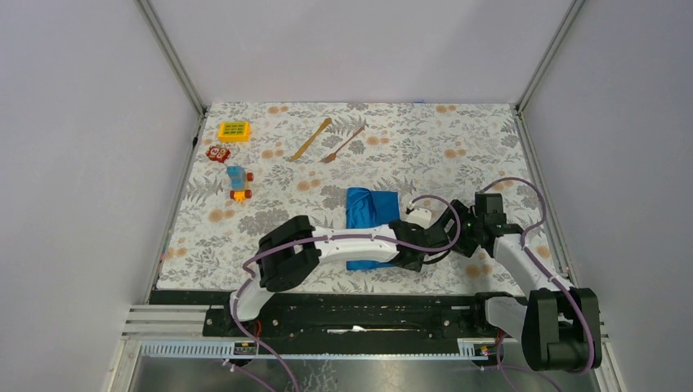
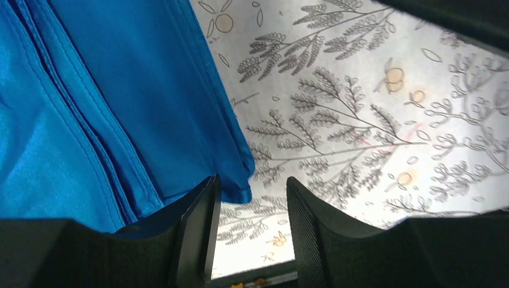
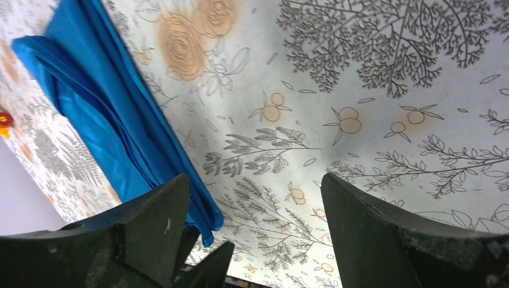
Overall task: Fold the napkin into a case and place the utensils inside
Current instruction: Pick up the 2/3-rectangle-folded napkin at the center of the board.
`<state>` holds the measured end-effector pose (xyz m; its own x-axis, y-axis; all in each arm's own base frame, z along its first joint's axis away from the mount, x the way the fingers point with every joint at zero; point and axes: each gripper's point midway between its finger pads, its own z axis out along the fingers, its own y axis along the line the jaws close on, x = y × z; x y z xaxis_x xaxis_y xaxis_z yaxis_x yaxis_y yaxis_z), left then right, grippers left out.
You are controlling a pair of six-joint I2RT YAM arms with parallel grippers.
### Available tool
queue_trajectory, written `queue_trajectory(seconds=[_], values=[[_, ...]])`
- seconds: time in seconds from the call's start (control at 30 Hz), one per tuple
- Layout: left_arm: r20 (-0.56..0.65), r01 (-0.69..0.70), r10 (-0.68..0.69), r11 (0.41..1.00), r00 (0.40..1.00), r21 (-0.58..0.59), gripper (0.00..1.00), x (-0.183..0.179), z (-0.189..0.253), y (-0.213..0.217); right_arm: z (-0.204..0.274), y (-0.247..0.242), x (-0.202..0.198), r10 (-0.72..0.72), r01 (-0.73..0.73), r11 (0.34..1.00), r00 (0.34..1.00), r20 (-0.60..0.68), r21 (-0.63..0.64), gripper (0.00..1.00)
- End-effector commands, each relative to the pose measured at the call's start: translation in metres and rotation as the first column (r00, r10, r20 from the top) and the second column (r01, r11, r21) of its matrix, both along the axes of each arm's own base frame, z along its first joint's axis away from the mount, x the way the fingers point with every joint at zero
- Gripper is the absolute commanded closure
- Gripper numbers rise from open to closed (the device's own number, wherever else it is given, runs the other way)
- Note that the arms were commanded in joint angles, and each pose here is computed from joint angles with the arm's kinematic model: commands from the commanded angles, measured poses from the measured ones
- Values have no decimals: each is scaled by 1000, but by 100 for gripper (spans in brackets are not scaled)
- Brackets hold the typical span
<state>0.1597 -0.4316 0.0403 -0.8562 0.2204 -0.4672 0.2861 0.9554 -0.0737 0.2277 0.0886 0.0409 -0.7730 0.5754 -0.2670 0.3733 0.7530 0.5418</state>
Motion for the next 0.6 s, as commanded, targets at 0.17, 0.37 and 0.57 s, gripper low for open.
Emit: queue_trajectory(seconds=[0.17,0.37,0.57], values=[[24,-20,17,995,1000,100,58,12,-23,5,1,7,2,95,-95,995,995,-9,27,16],[11,-38,37,986,999,162,82,11,-37,17,2,24,0,189,-191,975,982,26,113,14],[30,-24,21,995,999,101,100,15,-10,20,10,45,1,287,-303,928,952,101,216,1]])
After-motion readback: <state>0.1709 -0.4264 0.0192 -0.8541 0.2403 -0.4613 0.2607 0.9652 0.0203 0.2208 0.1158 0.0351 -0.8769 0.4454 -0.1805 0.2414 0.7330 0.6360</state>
